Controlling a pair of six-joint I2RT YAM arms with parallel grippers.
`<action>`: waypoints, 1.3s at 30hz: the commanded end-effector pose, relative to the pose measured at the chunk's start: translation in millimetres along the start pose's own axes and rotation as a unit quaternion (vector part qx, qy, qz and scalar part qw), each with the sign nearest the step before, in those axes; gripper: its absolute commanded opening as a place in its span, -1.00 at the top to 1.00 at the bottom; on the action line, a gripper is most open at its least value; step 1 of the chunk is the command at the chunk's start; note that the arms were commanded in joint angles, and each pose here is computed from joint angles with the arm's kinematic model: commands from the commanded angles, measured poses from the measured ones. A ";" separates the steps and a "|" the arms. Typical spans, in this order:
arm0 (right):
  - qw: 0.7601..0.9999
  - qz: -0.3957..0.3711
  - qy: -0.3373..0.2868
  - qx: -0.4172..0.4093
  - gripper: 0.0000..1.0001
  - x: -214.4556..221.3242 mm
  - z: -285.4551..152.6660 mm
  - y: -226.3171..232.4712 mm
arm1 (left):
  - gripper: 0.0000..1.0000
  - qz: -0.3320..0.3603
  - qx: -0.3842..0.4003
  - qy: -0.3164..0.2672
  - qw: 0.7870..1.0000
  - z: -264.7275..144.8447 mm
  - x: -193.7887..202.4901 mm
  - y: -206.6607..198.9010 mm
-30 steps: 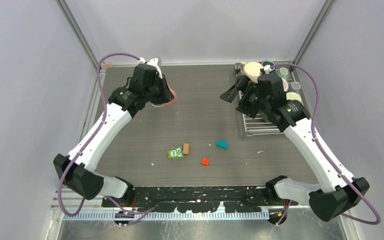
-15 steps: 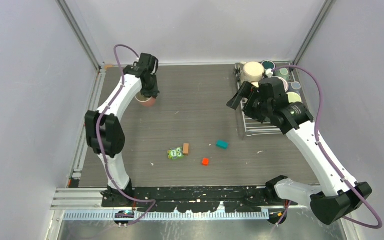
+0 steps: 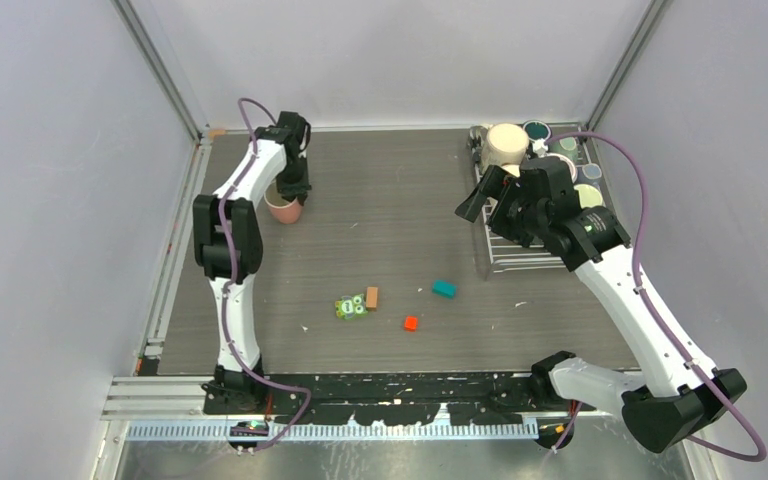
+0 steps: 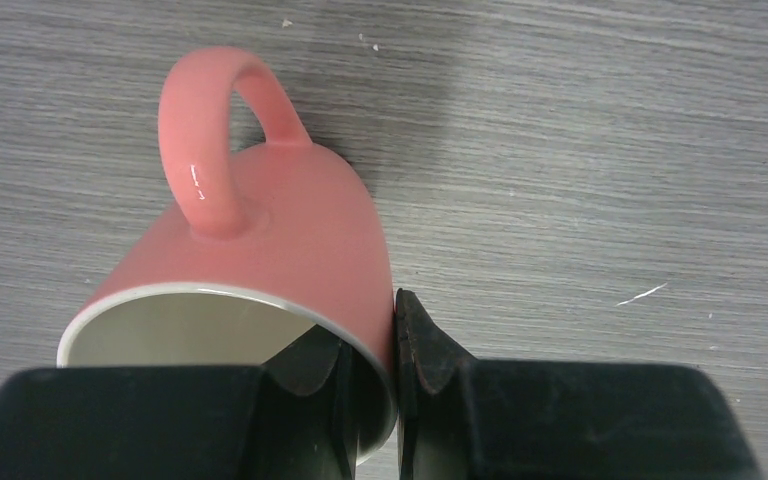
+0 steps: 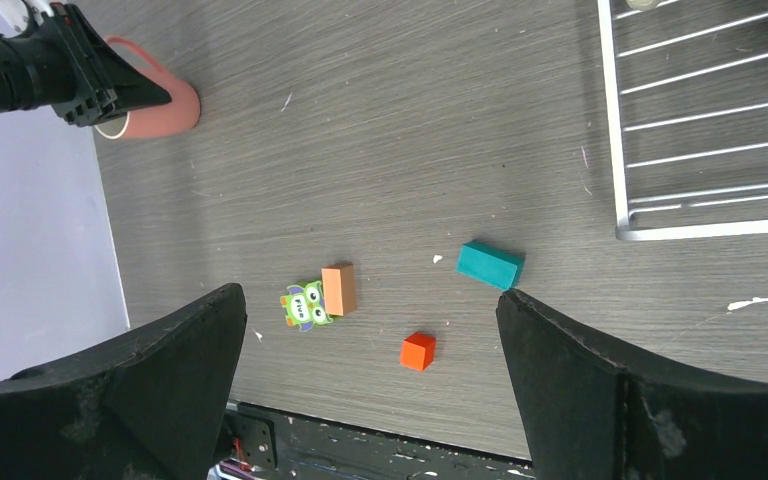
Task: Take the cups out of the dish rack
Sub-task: Place the cup at the center of the board, then unload the cup from the dish rack.
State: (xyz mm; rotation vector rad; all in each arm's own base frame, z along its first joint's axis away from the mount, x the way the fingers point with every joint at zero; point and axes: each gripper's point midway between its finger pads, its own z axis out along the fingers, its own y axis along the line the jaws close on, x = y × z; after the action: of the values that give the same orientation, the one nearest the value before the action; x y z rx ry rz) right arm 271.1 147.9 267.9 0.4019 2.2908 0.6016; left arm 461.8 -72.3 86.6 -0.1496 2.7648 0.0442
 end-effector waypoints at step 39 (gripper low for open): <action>0.989 -0.030 -0.072 0.125 -0.99 -25.4 -10.5 -48.3 | -0.99 0.054 0.138 -0.178 0.973 -195.5 24.1 -68.2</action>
State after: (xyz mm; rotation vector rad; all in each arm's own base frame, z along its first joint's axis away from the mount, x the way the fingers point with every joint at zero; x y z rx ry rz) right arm 270.6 112.8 250.6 0.4387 2.3052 0.3507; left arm 409.4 -116.6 240.2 -0.0071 2.4491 -0.1310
